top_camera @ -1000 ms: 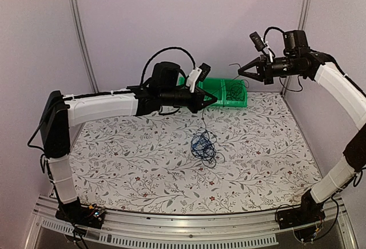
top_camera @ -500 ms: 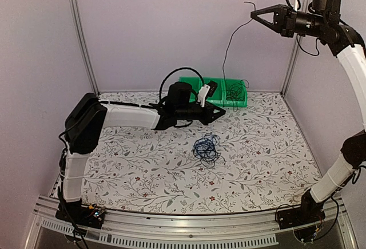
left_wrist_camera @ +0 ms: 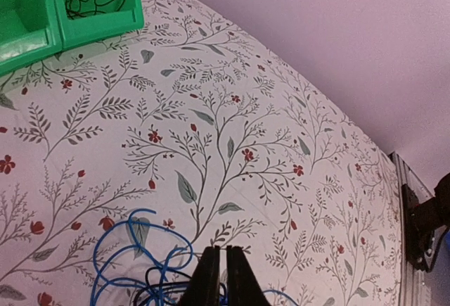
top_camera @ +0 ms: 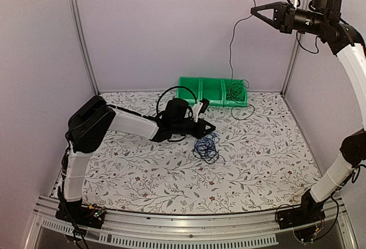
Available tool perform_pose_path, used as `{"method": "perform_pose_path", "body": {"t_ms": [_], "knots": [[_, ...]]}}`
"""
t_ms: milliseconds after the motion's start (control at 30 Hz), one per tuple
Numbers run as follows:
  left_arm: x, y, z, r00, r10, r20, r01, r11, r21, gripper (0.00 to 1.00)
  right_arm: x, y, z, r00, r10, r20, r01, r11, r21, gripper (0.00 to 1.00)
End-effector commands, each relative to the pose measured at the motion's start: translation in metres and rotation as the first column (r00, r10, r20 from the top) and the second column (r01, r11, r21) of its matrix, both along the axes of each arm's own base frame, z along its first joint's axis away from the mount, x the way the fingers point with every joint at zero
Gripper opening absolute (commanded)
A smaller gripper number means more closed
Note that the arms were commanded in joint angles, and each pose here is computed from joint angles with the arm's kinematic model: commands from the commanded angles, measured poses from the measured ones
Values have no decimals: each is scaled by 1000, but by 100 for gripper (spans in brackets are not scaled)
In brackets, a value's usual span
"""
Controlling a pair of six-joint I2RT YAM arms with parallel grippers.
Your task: Untangle the cables
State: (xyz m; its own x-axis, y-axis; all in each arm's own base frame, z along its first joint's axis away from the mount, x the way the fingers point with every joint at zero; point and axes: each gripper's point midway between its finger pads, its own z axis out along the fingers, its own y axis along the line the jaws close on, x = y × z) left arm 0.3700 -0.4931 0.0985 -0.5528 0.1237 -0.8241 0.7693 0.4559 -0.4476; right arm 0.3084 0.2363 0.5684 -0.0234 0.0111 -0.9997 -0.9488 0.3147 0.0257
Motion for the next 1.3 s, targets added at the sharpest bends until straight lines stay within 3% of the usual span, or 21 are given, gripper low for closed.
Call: {"method": "perform_pose_path", "body": {"t_ms": [0, 333, 867, 1267], "knots": [[2, 24, 62, 995, 76, 70, -72, 996, -58, 13, 24, -5, -17, 994, -104, 19, 104, 994, -21, 0], [-10, 108, 62, 949, 314, 30, -315, 937, 152, 33, 97, -13, -49, 951, -298, 86, 303, 952, -51, 0], [-34, 159, 97, 916, 397, 63, -401, 891, 215, 35, 250, -43, -116, 803, -578, 143, 586, 810, -20, 0], [-42, 183, 100, 887, 456, 69, -457, 851, 257, 35, 320, -59, -122, 691, -696, 194, 691, 715, 103, 0]]}}
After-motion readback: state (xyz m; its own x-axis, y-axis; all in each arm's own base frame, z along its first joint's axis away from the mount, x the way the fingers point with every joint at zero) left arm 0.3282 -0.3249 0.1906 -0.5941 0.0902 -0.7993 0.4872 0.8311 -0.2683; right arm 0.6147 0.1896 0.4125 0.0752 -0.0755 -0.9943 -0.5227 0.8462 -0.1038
